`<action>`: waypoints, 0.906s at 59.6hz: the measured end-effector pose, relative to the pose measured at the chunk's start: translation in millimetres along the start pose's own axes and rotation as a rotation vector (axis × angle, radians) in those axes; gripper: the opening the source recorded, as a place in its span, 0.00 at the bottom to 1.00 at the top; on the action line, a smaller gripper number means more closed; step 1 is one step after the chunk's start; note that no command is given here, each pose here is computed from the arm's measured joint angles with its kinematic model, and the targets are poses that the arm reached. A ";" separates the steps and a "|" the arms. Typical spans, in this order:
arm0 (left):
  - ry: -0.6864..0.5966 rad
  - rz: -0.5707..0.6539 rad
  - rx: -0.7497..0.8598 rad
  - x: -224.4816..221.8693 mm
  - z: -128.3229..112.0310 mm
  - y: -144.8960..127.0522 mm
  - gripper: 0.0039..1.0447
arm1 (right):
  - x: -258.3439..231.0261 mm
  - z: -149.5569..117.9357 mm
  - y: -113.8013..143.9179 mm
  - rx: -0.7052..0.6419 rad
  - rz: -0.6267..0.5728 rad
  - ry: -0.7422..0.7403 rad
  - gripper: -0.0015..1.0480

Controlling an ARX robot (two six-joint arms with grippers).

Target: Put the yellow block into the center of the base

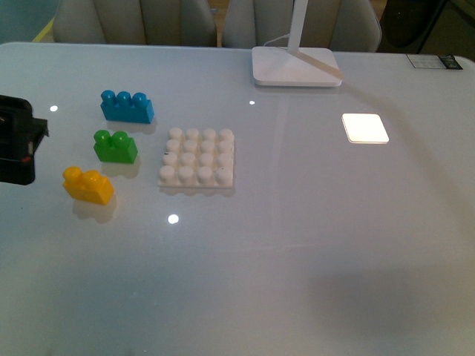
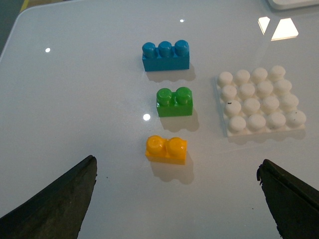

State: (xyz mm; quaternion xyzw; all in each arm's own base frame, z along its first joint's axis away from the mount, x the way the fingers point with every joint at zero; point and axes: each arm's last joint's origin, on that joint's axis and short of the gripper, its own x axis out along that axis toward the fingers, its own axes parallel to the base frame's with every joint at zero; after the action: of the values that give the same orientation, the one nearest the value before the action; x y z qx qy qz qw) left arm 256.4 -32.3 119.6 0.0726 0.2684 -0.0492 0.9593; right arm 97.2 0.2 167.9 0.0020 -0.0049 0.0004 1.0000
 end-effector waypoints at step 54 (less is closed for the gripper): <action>0.188 -0.063 -0.029 98.9 -43.0 -3.0 0.93 | 0.0 0.0 0.0 0.000 0.000 0.000 0.92</action>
State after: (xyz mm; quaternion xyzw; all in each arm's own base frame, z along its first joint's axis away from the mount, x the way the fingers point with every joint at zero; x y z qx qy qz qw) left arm 318.4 -33.7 31.3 0.0546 0.3601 -0.0685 0.9288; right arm 97.2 0.2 167.9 0.0020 -0.0049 0.0002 1.0000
